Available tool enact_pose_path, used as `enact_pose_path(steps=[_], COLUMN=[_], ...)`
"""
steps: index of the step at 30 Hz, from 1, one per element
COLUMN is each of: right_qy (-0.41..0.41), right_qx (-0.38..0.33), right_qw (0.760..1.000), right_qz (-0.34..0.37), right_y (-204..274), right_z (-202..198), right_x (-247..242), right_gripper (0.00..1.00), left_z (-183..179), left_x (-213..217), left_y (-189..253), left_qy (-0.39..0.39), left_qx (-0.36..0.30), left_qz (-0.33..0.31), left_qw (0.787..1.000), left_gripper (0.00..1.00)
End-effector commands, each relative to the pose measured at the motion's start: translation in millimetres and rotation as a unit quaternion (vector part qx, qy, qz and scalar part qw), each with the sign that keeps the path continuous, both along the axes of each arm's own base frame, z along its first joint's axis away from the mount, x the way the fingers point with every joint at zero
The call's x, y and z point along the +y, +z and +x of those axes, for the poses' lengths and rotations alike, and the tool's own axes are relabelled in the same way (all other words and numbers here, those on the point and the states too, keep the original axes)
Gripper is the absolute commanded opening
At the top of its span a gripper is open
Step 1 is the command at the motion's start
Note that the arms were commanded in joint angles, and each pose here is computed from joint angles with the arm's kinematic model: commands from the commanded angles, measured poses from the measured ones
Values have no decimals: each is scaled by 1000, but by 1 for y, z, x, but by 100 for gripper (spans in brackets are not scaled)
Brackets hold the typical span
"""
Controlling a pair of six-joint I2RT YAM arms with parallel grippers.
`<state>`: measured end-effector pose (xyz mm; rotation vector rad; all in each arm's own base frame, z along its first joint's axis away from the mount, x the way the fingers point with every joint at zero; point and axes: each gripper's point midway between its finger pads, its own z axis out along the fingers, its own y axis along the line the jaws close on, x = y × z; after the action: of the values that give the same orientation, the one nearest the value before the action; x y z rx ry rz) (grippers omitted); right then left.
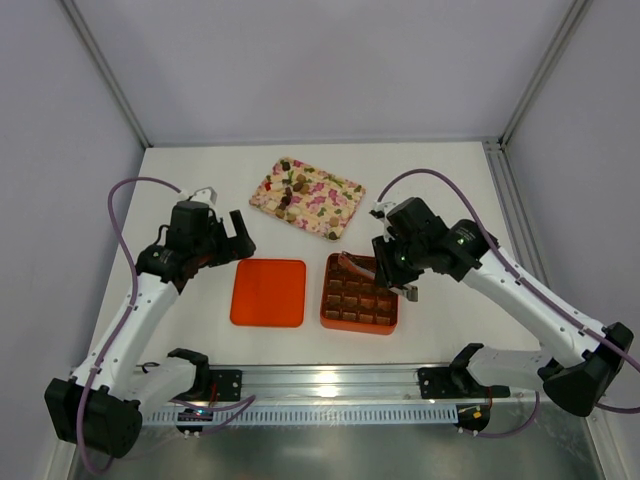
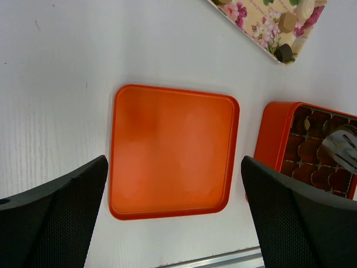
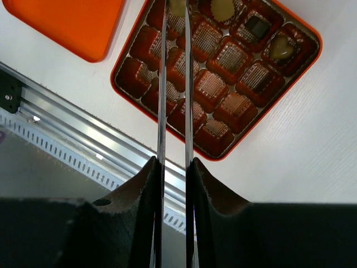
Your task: Pack the chocolate
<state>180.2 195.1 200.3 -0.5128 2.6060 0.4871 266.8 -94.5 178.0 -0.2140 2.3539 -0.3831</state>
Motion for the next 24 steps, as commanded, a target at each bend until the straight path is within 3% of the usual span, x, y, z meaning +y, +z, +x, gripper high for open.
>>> enact_pose_path(steps=[1, 17, 24], right_qy=[-8, 6, 7], right_qx=[-4, 8, 9], right_qw=[999, 1000, 1000], right_qz=[35, 16, 12], right_y=[4, -20, -23], right_z=[-8, -12, -11], right_x=[11, 29, 30], right_gripper=[29, 30, 38], left_z=[6, 5, 6], left_x=[1, 2, 2], left_y=[9, 7, 7], left_qy=[6, 7, 8], left_qx=[-18, -15, -14], left_qz=[-2, -1, -2], left_qw=[1000, 1000, 1000], left_gripper=[100, 100, 100])
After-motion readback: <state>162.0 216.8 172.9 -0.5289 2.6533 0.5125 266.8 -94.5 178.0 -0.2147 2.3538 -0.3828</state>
